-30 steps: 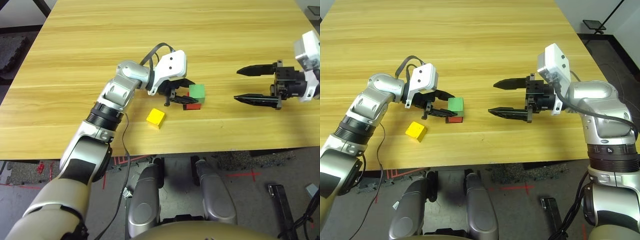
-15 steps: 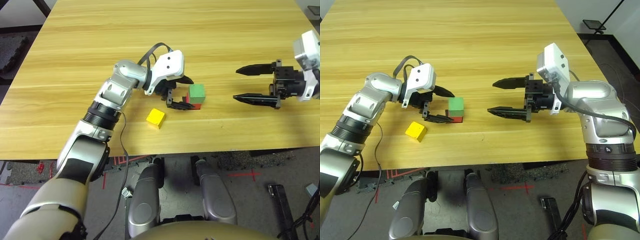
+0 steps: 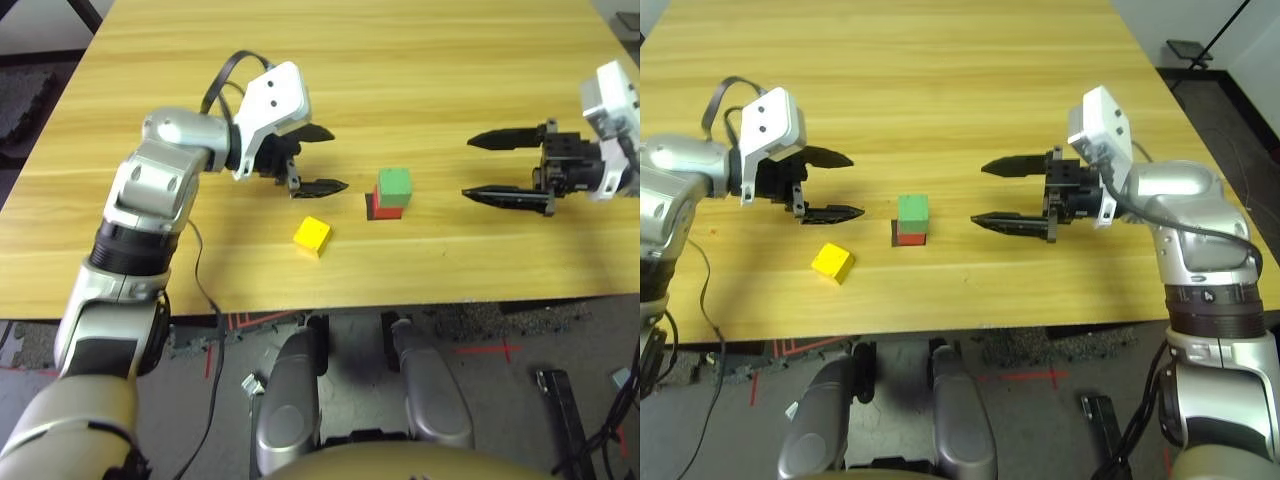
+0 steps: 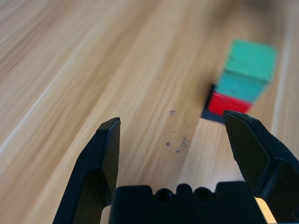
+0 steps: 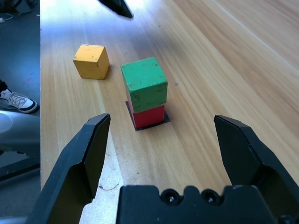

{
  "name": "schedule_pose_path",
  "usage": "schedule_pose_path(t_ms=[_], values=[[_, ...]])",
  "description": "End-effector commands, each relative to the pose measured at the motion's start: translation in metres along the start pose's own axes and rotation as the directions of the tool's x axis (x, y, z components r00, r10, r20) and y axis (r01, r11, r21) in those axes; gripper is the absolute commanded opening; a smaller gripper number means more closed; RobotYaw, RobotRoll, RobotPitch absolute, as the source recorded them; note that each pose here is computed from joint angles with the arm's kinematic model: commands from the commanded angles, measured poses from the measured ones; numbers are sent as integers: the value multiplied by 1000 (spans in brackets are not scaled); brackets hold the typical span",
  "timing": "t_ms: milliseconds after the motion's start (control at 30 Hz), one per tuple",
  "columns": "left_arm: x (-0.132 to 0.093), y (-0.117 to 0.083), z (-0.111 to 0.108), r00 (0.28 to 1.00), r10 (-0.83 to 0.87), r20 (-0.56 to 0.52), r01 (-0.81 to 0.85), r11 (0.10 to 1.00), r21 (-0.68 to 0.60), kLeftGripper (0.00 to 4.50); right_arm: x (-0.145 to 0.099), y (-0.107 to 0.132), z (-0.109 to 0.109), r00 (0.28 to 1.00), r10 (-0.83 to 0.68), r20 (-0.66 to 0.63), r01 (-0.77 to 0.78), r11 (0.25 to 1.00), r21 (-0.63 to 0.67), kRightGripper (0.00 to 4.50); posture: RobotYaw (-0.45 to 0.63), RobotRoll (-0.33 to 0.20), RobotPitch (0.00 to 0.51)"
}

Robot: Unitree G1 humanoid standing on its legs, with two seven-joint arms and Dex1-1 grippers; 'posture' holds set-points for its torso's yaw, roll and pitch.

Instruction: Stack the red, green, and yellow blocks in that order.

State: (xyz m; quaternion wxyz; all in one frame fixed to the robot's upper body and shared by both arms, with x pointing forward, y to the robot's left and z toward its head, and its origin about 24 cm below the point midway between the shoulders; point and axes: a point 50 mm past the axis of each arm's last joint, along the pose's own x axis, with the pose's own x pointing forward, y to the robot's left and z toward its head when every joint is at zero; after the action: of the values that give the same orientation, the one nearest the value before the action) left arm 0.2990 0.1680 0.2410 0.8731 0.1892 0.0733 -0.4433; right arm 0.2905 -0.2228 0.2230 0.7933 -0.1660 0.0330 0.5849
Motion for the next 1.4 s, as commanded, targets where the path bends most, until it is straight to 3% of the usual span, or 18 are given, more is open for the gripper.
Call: schedule_pose_path(t_ms=[33,167,400,600,1400], values=[[-11,-26,-2,1000,-13,-18,12,997,-80,4461,3,2,-3,1000,6,12,-6,1000,0,4500,267,147,284],[-22,-42,-13,996,-16,-88,5,992,-122,4461,10,1,-6,1000,15,27,-15,1000,7,4500,295,162,279],[-33,-53,-29,973,41,-228,-69,991,-116,4461,17,-2,-9,999,24,46,-24,1000,14,4500,322,170,272],[-34,-70,-42,955,-15,-296,-43,981,-189,4461,19,-6,-10,999,22,50,-23,1000,15,4500,342,177,264],[-16,-74,-45,934,-2,-358,-87,968,-234,4461,28,-11,-14,997,26,78,-27,1000,6,4500,356,197,272]])
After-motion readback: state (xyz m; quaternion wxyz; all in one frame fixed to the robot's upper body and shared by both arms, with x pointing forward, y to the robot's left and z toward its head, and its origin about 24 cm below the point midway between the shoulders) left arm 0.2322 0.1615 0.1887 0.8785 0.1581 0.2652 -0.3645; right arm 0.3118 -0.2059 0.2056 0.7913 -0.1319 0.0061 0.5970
